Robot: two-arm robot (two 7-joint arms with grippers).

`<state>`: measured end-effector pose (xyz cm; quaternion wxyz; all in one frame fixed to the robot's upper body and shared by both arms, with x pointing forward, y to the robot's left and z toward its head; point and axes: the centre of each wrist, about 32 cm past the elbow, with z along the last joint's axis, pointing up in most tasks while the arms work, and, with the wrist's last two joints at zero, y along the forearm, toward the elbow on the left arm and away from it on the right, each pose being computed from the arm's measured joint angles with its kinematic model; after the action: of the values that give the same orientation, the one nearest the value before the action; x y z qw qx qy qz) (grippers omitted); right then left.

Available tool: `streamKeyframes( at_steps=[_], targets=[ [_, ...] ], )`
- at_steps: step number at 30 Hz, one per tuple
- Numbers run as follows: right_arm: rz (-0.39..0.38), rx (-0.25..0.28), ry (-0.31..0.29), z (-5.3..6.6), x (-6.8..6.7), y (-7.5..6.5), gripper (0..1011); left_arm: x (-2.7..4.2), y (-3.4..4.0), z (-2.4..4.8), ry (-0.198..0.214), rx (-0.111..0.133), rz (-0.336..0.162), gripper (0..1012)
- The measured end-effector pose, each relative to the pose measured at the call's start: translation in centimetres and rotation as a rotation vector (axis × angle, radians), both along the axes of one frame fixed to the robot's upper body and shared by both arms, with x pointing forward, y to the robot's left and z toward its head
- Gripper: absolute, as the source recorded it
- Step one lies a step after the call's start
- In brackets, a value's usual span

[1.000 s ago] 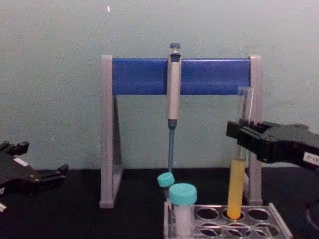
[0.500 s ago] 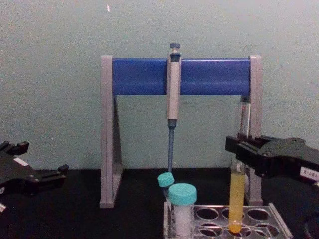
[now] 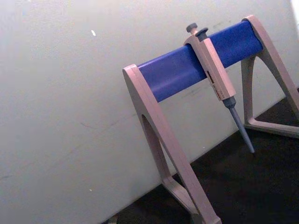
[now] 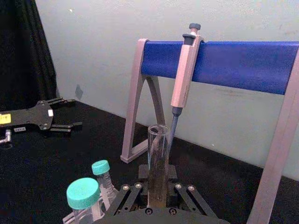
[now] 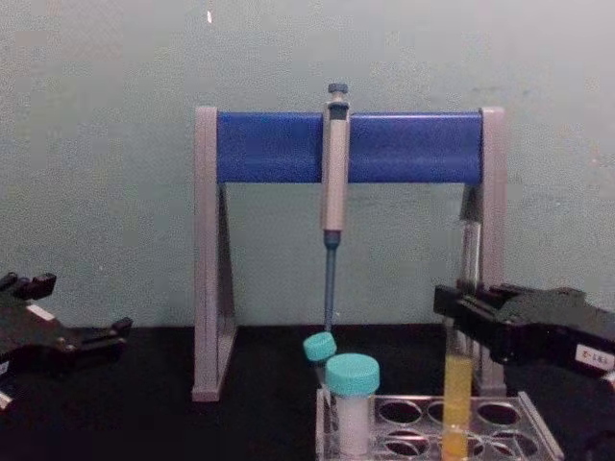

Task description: Pick up the test tube from the test tube rack, shake it, then place it back into the test tube rack.

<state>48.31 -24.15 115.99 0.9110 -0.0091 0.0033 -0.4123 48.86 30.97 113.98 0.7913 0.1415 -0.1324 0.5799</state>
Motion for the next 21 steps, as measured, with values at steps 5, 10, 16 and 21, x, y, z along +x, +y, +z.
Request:
streamKeyframes(
  at_steps=[5,10,16,21],
  targets=[
    [0.003,0.004,0.006,-0.17,0.08,0.0,220,0.0,0.0,0.0,0.0,0.0,0.0,1010],
    [0.003,0.004,0.013,-0.4,0.09,0.06,220,0.0,0.0,0.0,0.0,0.0,0.0,1010],
    [0.003,0.003,0.02,-0.66,0.1,0.17,220,0.0,0.0,0.0,0.0,0.0,0.0,1010],
    [0.004,0.001,0.023,-0.78,0.1,0.27,220,0.0,0.0,0.0,0.0,0.0,0.0,1009]
  ],
)
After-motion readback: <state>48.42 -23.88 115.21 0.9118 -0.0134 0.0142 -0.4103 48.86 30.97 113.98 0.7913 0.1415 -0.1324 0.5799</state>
